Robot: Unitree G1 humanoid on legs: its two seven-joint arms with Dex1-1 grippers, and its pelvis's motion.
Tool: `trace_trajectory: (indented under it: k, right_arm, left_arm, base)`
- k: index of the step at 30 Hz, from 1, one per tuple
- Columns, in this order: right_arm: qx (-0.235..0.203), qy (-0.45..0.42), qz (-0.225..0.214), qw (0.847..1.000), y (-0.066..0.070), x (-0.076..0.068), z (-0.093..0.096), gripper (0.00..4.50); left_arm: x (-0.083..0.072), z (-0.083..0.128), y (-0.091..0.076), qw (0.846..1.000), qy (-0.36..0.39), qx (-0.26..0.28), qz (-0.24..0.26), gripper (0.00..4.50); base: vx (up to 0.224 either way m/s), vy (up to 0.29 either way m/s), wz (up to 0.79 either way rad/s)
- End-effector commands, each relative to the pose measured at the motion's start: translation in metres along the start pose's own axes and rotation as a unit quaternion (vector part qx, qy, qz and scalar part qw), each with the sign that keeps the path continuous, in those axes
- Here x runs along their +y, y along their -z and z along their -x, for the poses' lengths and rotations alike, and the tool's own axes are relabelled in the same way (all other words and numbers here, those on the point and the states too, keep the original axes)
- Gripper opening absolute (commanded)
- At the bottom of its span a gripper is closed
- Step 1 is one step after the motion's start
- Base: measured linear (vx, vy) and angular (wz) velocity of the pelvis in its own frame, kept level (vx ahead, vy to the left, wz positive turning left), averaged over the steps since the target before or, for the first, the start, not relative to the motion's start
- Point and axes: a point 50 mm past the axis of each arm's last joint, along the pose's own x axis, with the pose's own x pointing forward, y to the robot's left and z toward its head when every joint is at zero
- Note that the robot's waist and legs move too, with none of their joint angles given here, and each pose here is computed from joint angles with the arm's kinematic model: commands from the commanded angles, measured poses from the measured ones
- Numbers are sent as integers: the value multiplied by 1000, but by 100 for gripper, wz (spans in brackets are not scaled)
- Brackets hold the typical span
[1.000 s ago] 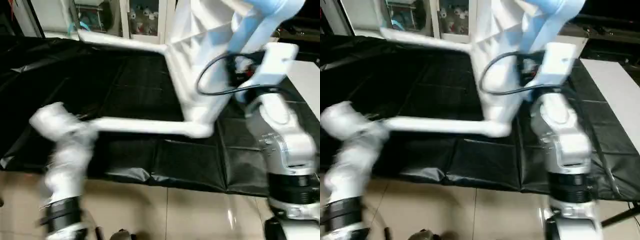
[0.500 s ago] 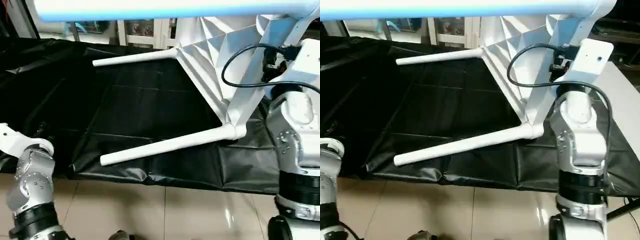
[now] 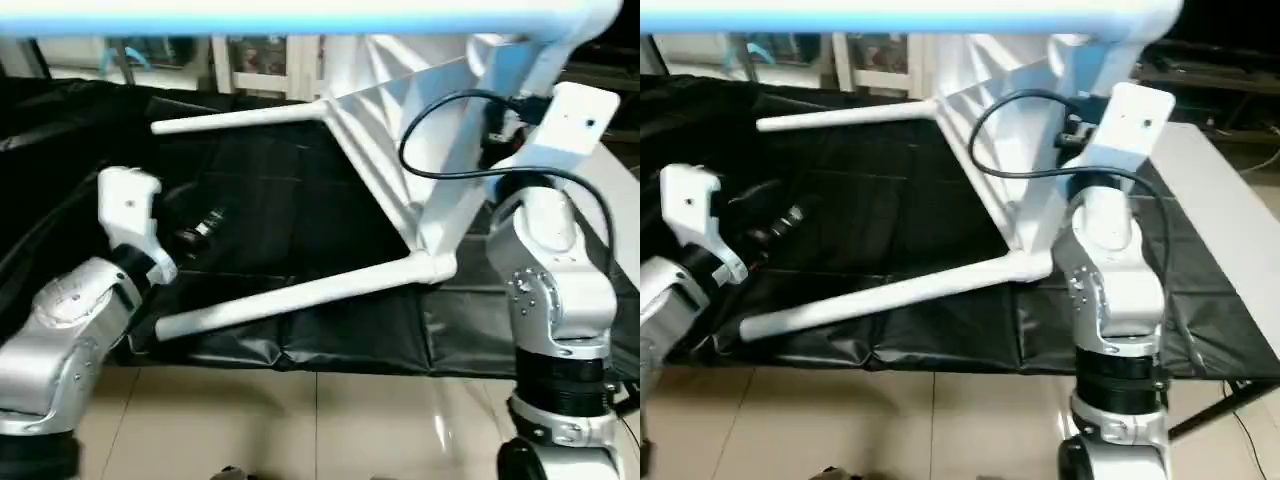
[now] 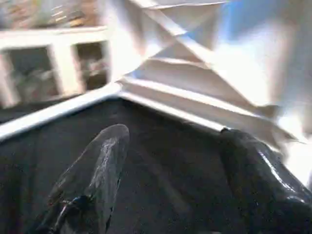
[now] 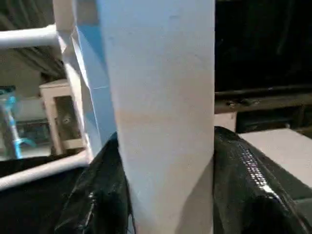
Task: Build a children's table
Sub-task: Flip table
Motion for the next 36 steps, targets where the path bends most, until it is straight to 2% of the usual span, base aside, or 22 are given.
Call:
trace_trajectory:
  k: [1,4,5,8,10,12,14,15,16,18,19,22,26,28,30,31,33,36]
  right_arm:
    - [30,-7,-4,1000,9,3,-4,254]
    - [33,-10,-7,999,11,0,-4,269]
    - [33,-10,-7,999,11,0,-4,282]
    - [35,-2,-8,999,12,-7,-5,306]
    - [41,-21,-23,999,13,-7,-5,335]
    - [59,-93,-37,993,15,0,-2,343]
    - [68,-175,-27,982,16,5,5,359]
    - [68,-178,-26,981,16,5,5,370]
    - [64,-221,-20,973,14,-1,10,370]
    - [62,-226,-19,972,13,-3,11,370]
    - [59,-233,-9,971,11,-12,11,370]
    - [54,-251,-6,967,7,-19,12,370]
    - [38,-325,-12,945,-6,-25,19,370]
    - [34,-362,-12,932,-10,-29,24,370]
    - [34,-370,-6,928,-11,-33,26,370]
    - [38,-385,4,922,-12,-38,30,370]
    - [38,-391,8,920,-12,-39,32,370]
    - [49,-423,14,905,-13,-46,41,370]
  left_arm:
    - [-14,-2,-8,998,66,13,-14,331]
    - [-23,4,1,993,101,54,-16,331]
    - [-23,4,1,993,101,54,-16,331]
    - [-31,7,14,990,116,84,-7,331]
    - [-35,7,21,987,125,96,-5,331]
    - [-37,5,27,986,130,102,-4,331]
    - [-39,1,33,985,135,111,2,331]
    - [-40,1,34,984,136,112,2,331]
    - [-46,-3,43,979,157,131,9,331]
    - [-47,-3,45,978,161,134,11,331]
    - [-54,-5,54,971,184,151,23,331]
    - [-60,-6,62,965,202,164,35,331]
    - [-56,-15,78,968,179,174,35,331]
    - [-50,-18,89,969,150,196,25,331]
    - [-43,-19,96,970,124,207,4,331]
    - [-34,-20,100,973,92,212,-13,331]
    - [-32,-20,101,974,83,211,-18,331]
    - [-20,-15,104,971,64,227,-26,331]
  base:
    - [0,0,0]
    - [0,0,0]
    - [0,0,0]
    - [0,0,0]
    - [0,0,0]
    - [0,0,0]
    - [0,0,0]
    - [0,0,0]
    - [0,0,0]
    - [0,0,0]
    - [0,0,0]
    - [0,0,0]
    - [0,0,0]
    - [0,0,0]
    - [0,0,0]
    - [0,0,0]
    - [0,0,0]
    - [0,0,0]
